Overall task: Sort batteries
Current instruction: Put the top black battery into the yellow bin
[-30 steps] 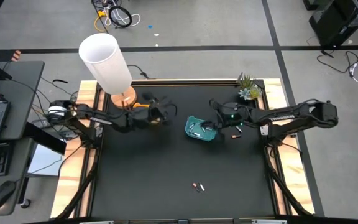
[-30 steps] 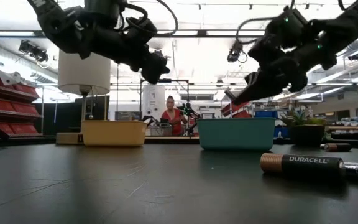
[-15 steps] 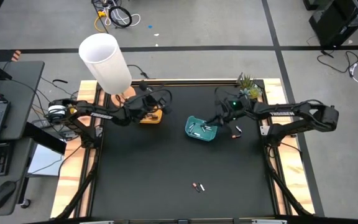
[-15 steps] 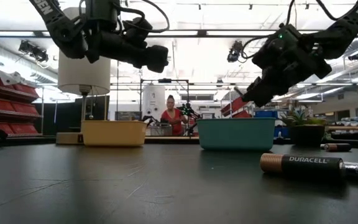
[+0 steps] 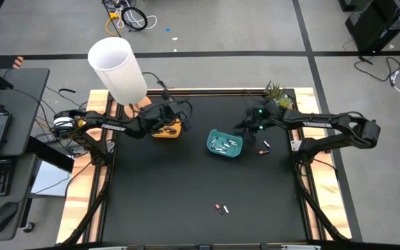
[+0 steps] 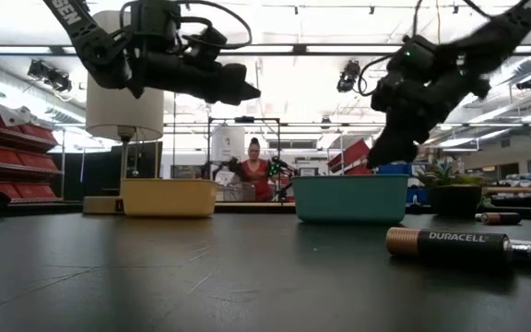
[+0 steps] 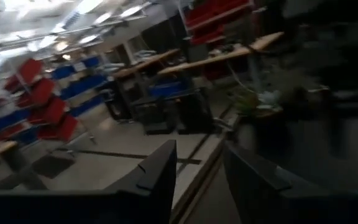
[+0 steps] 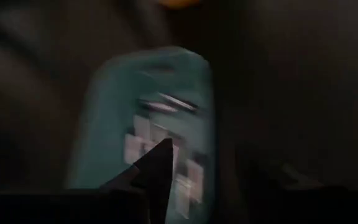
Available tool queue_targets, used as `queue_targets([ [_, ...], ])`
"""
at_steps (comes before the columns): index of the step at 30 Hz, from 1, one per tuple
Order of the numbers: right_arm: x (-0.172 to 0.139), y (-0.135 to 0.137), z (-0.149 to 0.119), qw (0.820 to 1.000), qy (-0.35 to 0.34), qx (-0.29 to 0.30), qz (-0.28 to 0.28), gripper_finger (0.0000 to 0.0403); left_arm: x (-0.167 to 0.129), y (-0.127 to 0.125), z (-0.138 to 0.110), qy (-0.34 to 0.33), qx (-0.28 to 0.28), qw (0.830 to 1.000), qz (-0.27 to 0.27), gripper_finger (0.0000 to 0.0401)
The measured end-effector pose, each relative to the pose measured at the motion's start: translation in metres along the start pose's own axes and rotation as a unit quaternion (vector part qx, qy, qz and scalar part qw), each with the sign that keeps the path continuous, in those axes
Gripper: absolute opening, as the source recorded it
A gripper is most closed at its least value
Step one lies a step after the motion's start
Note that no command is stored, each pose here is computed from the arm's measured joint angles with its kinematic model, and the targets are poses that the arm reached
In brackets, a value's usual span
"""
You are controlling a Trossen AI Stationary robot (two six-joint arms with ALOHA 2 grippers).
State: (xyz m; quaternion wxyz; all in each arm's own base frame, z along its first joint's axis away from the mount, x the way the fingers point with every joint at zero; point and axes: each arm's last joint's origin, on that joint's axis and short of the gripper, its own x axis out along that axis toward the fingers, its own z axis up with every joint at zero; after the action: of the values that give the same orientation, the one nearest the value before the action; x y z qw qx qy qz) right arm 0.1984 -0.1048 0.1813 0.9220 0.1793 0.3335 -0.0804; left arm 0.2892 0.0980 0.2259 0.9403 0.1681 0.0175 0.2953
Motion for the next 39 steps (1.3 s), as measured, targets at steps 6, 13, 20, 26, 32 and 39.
queue_targets([
  [6,-0.019,0.015,0.003,0.977,0.095,0.067,-0.180,0.0154,-0.002,-0.009,-0.012,0.060,-0.027,0.997,-0.044,0.0146],
  [13,-0.018,0.018,-0.027,0.920,0.225,0.202,-0.249,0.0153,-0.011,-0.029,-0.023,0.139,-0.037,0.985,-0.100,0.0146],
  [20,-0.014,0.041,-0.038,0.904,0.268,0.215,-0.254,0.0153,-0.026,-0.056,-0.024,0.176,0.002,0.971,-0.160,0.0146],
  [26,-0.011,0.068,-0.047,0.920,0.296,0.135,-0.216,0.0152,-0.036,-0.070,-0.023,0.191,0.018,0.964,-0.186,0.0146],
  [32,-0.013,0.081,-0.056,0.919,0.345,0.016,-0.189,0.0152,-0.043,-0.082,-0.019,0.184,0.021,0.960,-0.210,0.0146],
  [39,-0.004,0.081,-0.060,0.909,0.368,0.007,-0.195,0.0152,-0.052,-0.095,-0.014,0.179,0.000,0.957,-0.230,0.0146],
])
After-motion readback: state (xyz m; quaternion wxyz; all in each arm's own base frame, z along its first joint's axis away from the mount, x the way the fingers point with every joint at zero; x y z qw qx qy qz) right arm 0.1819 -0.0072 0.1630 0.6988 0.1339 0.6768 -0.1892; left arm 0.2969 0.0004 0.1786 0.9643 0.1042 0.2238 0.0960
